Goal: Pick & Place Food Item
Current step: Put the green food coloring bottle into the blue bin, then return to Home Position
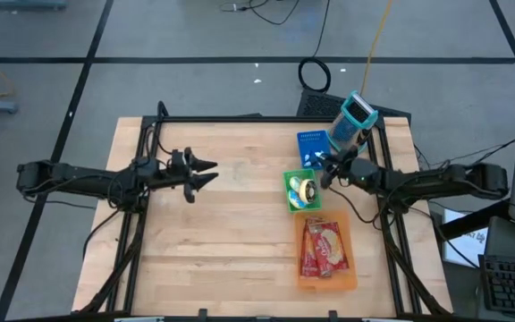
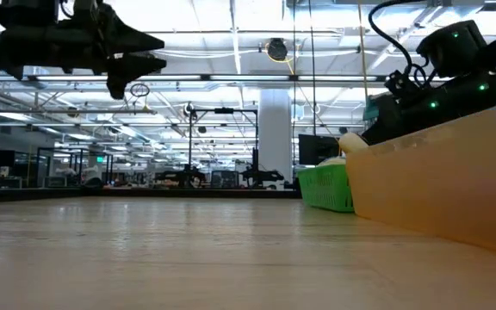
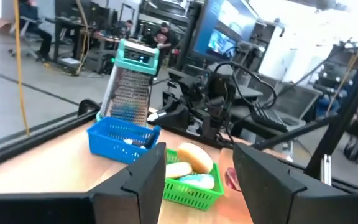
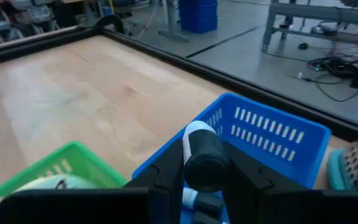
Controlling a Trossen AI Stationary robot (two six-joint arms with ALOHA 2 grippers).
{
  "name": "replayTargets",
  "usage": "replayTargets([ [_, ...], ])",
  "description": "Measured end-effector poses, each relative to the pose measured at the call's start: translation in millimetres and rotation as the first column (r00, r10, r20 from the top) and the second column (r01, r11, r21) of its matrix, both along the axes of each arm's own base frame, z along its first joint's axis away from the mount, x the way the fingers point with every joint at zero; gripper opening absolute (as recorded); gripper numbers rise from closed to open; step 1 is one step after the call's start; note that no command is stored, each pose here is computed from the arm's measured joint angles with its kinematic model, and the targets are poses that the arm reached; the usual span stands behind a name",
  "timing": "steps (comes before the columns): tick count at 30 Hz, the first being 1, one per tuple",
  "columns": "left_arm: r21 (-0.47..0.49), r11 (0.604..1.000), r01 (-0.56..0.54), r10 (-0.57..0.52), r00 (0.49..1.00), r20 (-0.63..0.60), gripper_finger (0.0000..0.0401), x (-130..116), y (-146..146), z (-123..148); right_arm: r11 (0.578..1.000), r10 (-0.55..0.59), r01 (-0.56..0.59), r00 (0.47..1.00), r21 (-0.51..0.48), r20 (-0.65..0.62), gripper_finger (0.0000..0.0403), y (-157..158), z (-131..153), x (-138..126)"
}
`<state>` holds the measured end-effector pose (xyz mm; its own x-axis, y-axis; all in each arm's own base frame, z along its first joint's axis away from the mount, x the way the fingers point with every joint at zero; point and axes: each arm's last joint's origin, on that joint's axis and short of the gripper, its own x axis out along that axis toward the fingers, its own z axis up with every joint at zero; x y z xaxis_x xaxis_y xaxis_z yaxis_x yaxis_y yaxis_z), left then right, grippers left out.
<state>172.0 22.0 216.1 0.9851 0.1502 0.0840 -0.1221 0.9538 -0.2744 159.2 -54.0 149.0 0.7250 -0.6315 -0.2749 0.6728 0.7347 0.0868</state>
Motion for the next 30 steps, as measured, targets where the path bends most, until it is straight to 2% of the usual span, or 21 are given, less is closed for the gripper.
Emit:
replayTargets([
  [4, -0.058, 0.998, -0.003, 0.003, 1.000, -0.007, 0.0187, -1, 0, -4, 1.000, -0.028, 0.028, 1.000, -0.002, 0.005, 0.0092, -5, 0, -2],
  [12, -0.061, 0.998, -0.003, 0.002, 1.000, -0.010, 0.0187, -1, 0, -4, 0.997, -0.077, 0.077, 0.997, -0.005, 0.031, 0.0146, -12, 2, -4],
  [16, -0.062, 0.998, -0.003, 0.002, 1.000, -0.010, 0.0186, -1, 0, -5, 0.996, -0.092, 0.092, 0.991, 0.009, 0.100, 0.0164, -14, 6, -4],
  [23, -0.100, 0.995, 0.001, -0.001, 1.000, 0.003, 0.0187, -1, 0, -4, 0.996, -0.075, 0.083, 0.958, -0.018, 0.276, 0.0173, -13, 23, -1],
  [30, -0.096, 0.995, 0.000, 0.000, 1.000, 0.001, 0.0187, -1, 0, -4, 0.997, -0.076, 0.076, 0.962, 0.011, 0.263, 0.0170, -11, 20, -1],
])
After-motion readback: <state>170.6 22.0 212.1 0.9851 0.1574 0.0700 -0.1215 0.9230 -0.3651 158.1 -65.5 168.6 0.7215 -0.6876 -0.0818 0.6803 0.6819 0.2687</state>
